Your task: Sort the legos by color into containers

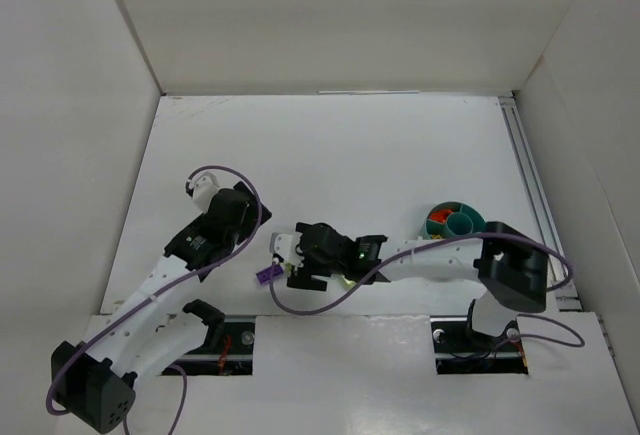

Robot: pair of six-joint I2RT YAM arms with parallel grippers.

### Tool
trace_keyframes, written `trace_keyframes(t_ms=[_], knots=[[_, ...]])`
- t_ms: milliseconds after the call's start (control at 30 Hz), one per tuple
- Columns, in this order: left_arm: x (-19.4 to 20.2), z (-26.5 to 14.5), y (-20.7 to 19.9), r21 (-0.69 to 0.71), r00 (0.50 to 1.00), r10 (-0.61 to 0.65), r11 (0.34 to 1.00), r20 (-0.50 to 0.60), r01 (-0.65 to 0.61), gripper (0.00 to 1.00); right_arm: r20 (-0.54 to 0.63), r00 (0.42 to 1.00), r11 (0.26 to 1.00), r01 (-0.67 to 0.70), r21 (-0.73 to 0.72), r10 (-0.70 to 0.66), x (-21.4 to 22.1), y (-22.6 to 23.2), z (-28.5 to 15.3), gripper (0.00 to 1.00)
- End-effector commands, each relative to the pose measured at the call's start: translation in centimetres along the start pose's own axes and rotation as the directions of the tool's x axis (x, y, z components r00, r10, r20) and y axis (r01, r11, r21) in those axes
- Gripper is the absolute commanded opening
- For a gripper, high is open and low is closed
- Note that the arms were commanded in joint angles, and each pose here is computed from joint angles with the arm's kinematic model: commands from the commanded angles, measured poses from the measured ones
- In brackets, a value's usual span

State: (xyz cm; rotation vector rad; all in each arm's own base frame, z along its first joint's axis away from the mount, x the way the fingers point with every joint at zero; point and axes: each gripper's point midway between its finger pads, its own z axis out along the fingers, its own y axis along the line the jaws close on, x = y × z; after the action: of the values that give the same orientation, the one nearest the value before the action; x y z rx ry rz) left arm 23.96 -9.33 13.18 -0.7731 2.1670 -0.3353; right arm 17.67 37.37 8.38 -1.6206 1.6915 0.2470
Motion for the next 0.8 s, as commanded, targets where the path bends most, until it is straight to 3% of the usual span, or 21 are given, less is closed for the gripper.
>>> trace_keyframes(t_ms=[0,233,533,667,767], knots=[[0.1,0.3,1.2,-0.055,1.000,-0.016,0.998,0.009,0.016,1.00,0.164,0.983,0.996,-0.083,0.020,0.079,-5.8,-1.1,1.8,1.00],[0.2,0.5,0.8,-0.053,1.000,-0.015,0.998,-0.001,0.015,1.00,0.124,0.988,0.995,-0.096,0.009,0.094,-5.0,-0.5,3.2,1.00],[0.3,0.3,0.9,-0.042,1.000,-0.019,0.999,-0.004,0.019,1.00,-0.068,0.990,0.992,-0.122,-0.033,0.120,-0.2,1.6,4.5,1.00],[0.2,0.3,0.7,-0.033,1.000,-0.014,0.999,0.000,0.014,1.00,-0.114,0.982,0.988,-0.151,-0.017,0.148,0.8,1.7,4.5,0.97],[0.5,0.7,0.5,-0.036,1.000,-0.010,0.999,-0.012,0.010,1.00,-0.125,0.980,0.987,-0.158,-0.008,0.155,1.1,1.7,4.4,0.87]])
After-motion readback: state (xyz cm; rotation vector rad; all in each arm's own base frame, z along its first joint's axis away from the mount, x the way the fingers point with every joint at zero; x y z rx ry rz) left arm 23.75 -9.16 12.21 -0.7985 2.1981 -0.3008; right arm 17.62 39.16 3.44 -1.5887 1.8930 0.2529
